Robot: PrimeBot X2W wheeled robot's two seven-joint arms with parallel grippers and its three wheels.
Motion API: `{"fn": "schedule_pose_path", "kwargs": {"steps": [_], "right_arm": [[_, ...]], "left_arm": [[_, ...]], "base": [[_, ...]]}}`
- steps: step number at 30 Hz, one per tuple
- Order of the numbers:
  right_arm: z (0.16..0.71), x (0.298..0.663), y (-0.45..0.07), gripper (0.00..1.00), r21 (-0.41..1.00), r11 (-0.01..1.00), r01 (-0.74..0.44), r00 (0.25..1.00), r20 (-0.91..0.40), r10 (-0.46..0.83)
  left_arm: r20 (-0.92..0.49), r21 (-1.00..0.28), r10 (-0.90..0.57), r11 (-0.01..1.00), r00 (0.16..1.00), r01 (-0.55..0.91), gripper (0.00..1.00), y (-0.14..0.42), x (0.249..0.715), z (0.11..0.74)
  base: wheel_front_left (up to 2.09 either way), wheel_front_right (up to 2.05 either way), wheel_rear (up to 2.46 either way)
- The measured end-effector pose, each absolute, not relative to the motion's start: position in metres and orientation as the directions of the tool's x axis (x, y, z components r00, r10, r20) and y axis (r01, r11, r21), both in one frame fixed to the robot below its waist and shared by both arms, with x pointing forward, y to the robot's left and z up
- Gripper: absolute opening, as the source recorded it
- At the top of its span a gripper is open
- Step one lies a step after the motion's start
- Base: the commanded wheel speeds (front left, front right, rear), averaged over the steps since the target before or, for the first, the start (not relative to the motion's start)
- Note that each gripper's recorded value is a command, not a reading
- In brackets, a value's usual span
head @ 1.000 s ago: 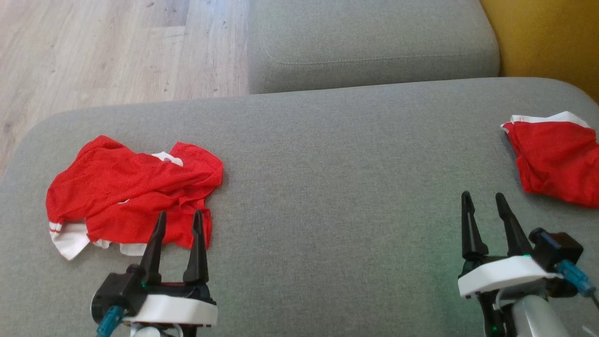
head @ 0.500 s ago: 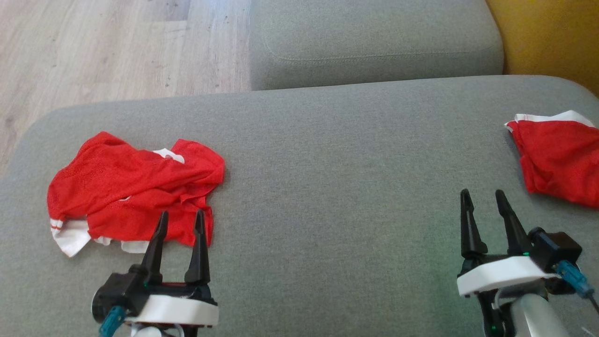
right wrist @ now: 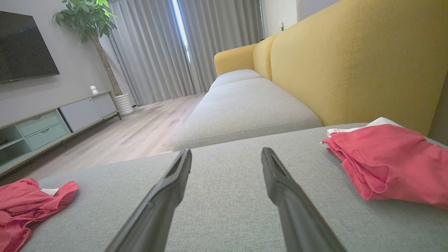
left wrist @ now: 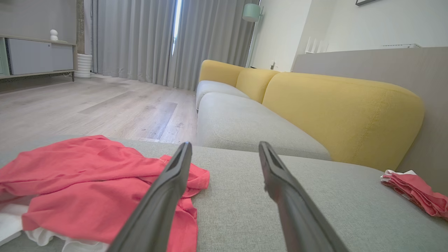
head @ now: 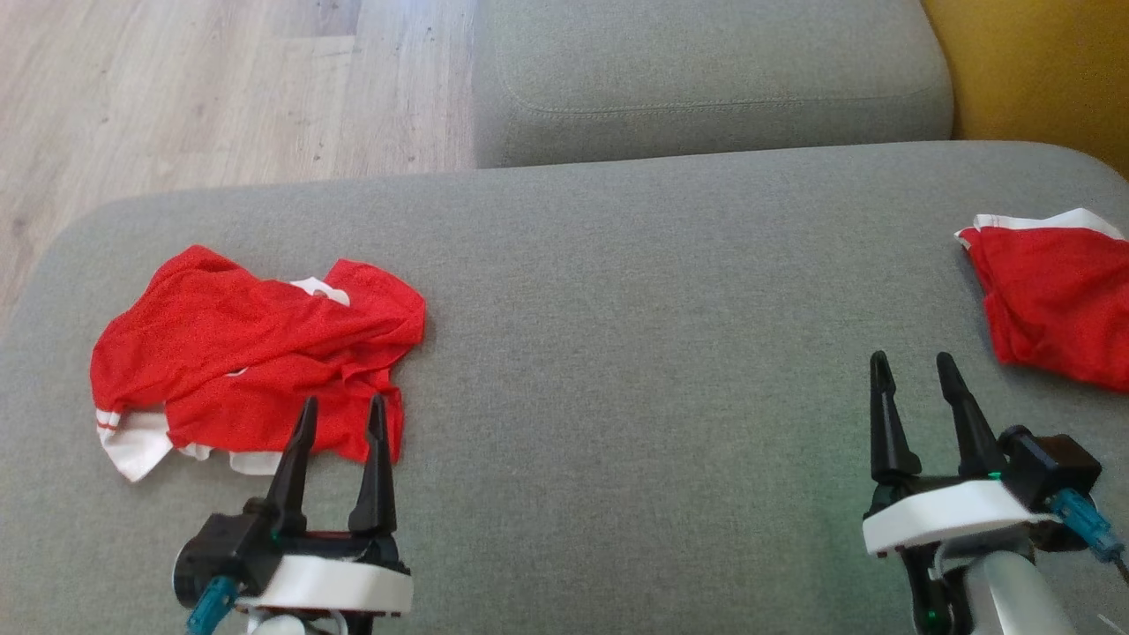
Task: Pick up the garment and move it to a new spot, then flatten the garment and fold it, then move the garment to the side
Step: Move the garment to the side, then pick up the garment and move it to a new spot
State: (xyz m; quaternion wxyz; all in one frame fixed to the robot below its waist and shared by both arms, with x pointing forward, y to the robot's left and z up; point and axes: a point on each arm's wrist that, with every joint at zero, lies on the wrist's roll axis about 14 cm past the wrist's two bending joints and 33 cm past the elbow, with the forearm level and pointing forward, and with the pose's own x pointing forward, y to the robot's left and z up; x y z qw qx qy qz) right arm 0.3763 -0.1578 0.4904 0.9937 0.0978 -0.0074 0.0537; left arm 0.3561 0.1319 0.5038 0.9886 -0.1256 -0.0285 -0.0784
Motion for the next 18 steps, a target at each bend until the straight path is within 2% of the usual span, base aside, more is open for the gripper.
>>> {"fn": "schedule_pose_path", "kwargs": {"steps": [7,18], "right_arm": [[0.49,0.379,-0.151,1.0,0.202,0.971,-0.125,0.992,0.024,0.123],[0.494,0.382,-0.092,1.0,0.204,0.934,-0.293,0.956,0.035,0.292]], "left_arm": [[0.073,-0.244,-0.132,0.959,0.989,0.146,1.0,0.136,0.355,0.503],[0.082,-0.234,-0.016,0.972,0.996,0.035,1.0,0.171,0.337,0.506]], "base": [[0.0,0.0,0.0],[0.0,0.0,0.0]]}}
